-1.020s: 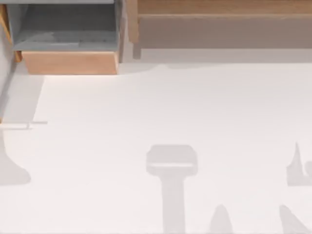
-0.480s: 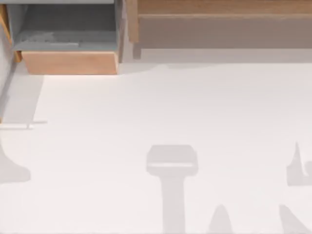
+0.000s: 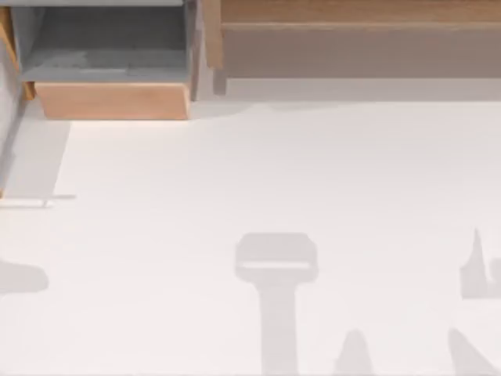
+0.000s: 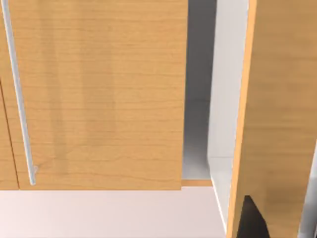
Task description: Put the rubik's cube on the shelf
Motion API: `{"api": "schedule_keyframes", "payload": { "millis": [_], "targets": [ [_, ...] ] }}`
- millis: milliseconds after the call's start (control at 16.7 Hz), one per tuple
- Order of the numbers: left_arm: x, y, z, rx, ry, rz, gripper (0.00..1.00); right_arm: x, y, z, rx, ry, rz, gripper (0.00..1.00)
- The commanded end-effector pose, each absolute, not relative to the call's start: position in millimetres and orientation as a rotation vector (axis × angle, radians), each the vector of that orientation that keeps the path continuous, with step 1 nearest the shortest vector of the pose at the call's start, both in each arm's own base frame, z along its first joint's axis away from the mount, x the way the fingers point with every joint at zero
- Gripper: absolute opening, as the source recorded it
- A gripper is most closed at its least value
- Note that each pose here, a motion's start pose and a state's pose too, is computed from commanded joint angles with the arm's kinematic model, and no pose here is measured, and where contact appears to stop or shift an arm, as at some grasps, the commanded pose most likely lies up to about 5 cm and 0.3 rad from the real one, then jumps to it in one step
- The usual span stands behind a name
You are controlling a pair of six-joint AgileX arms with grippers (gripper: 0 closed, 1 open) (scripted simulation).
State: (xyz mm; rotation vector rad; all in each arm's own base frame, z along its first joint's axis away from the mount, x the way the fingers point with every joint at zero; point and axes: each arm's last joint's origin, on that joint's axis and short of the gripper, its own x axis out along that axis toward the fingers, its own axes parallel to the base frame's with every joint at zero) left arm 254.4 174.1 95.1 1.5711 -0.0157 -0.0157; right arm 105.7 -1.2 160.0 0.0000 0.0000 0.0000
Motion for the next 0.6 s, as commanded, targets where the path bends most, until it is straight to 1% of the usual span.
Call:
{"api": "schedule_keyframes", "payload": {
  "millis": [60,480,600],
  "targets": [
    [254.4,174.1,95.1,1.571,-0.016,-0.016,0.0,105.7,-1.2,160.0,0.0,0.0,0.0,1.0],
    [254.4,174.1,95.1,1.571,-0.016,-0.016,0.0,105.7,-1.2,160.0,0.0,0.0,0.0,1.0],
    [254.7,174.6,90.9,1.553,0.001,-0.027,0.0,105.7,-1.2,160.0,0.0,0.0,0.0,1.0]
  ]
}}
